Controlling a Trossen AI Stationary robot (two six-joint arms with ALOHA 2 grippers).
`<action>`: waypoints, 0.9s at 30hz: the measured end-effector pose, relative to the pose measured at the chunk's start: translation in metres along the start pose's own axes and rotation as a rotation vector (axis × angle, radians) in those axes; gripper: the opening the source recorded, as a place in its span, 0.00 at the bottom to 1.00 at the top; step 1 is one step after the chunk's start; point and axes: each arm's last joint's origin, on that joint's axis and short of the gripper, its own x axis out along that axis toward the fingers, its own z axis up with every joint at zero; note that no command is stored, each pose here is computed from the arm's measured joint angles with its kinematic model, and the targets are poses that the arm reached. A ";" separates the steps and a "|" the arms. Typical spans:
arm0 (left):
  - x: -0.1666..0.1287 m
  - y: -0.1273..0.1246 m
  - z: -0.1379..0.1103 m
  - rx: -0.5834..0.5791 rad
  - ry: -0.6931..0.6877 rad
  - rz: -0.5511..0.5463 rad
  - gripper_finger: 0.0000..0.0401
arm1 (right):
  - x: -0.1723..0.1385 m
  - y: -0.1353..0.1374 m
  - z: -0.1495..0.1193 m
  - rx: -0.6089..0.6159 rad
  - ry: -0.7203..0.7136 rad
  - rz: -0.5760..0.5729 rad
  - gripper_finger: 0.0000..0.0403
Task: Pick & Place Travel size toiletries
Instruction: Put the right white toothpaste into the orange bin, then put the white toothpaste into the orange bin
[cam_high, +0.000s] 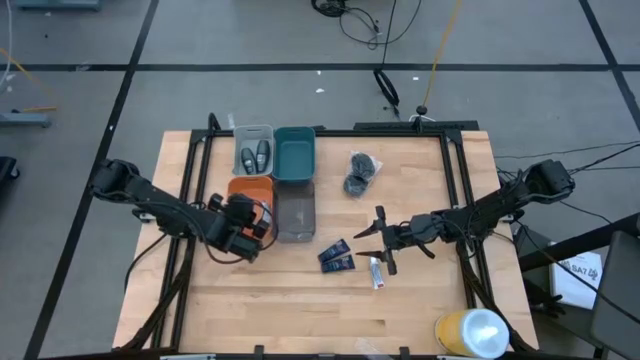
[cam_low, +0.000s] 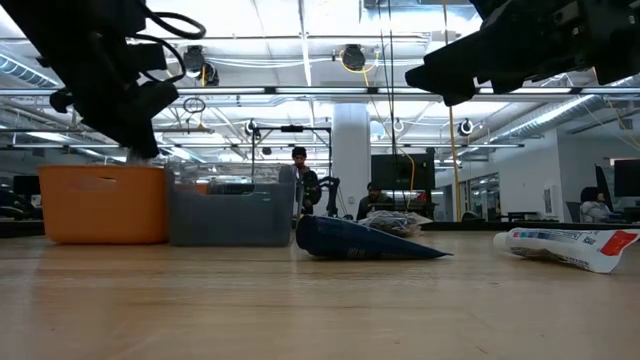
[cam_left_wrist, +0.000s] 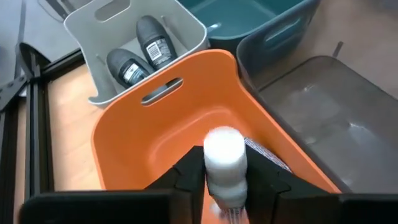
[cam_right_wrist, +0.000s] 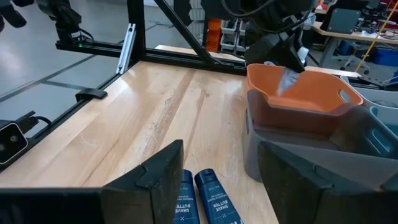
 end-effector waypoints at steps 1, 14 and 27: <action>0.001 -0.001 0.001 0.008 -0.002 -0.004 0.24 | 0.000 0.000 0.000 0.000 0.000 0.000 0.49; -0.007 -0.007 0.012 0.057 -0.072 -0.032 0.34 | 0.000 0.000 0.000 0.000 -0.001 0.000 0.49; -0.098 -0.014 -0.044 0.311 -0.546 -0.541 0.27 | 0.000 0.000 -0.002 -0.004 0.020 0.005 0.49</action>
